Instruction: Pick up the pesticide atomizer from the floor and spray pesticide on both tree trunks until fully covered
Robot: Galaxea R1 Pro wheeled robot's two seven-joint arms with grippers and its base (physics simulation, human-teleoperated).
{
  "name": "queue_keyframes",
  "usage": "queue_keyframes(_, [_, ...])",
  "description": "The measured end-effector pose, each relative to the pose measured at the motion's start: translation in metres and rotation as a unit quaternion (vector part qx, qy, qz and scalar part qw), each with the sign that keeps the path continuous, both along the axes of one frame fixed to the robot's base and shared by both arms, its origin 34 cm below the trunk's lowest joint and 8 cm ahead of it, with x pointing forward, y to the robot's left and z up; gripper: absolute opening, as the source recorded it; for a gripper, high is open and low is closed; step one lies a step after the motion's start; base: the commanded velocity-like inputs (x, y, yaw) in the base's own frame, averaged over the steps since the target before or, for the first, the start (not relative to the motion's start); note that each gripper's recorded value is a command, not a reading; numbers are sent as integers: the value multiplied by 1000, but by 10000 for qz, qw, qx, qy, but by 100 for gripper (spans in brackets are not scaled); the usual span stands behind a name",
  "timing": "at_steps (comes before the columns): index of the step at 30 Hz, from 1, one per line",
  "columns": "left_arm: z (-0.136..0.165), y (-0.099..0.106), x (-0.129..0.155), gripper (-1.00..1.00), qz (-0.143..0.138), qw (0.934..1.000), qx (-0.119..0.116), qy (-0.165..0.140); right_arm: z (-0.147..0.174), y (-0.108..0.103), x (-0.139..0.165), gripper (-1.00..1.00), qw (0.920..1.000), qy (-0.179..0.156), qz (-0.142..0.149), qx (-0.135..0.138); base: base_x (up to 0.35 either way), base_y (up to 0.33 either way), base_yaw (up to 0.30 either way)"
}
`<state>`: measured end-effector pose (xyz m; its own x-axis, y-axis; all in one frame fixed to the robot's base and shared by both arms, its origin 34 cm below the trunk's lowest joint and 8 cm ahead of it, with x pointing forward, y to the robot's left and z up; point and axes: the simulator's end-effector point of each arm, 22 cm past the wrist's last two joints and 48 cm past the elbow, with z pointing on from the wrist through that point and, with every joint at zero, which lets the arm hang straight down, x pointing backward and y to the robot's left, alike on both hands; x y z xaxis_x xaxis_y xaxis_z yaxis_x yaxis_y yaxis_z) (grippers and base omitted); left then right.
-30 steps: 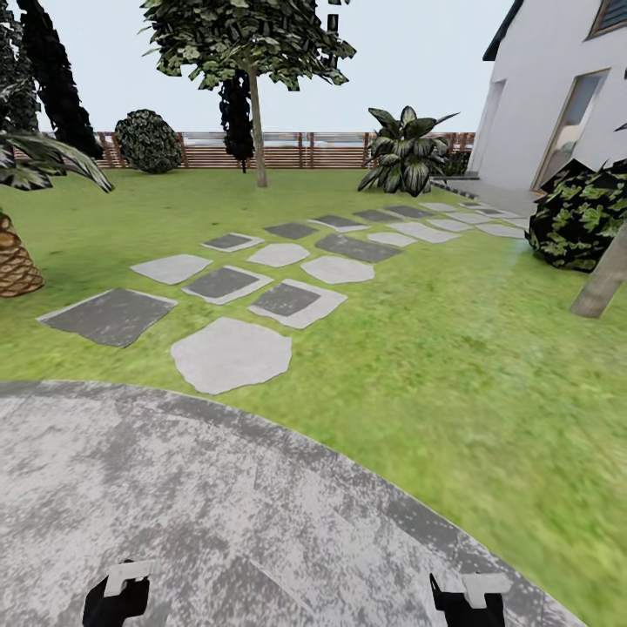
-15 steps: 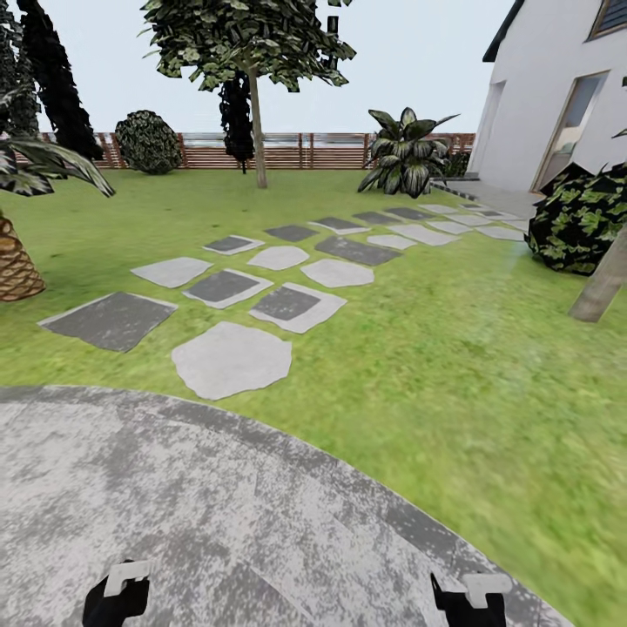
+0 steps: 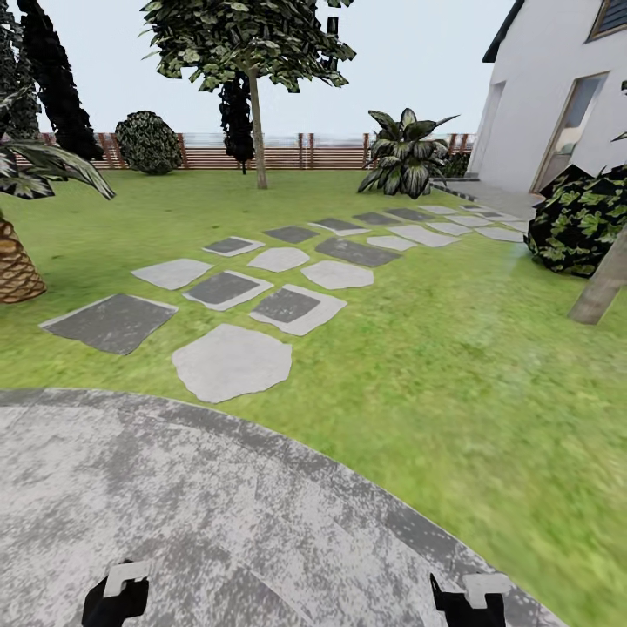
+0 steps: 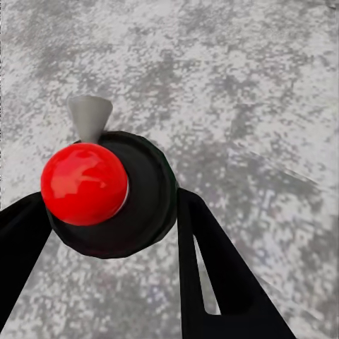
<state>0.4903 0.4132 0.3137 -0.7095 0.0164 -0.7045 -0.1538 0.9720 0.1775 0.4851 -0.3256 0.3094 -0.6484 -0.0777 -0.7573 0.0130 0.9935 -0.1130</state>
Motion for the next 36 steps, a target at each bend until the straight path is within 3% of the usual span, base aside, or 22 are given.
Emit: queue_keyframes(36, [-7, 0, -6, -100, 27, 9999, 1, 108, -6, 3, -5, 100, 10000, 88, 38, 14, 336, 0, 55])
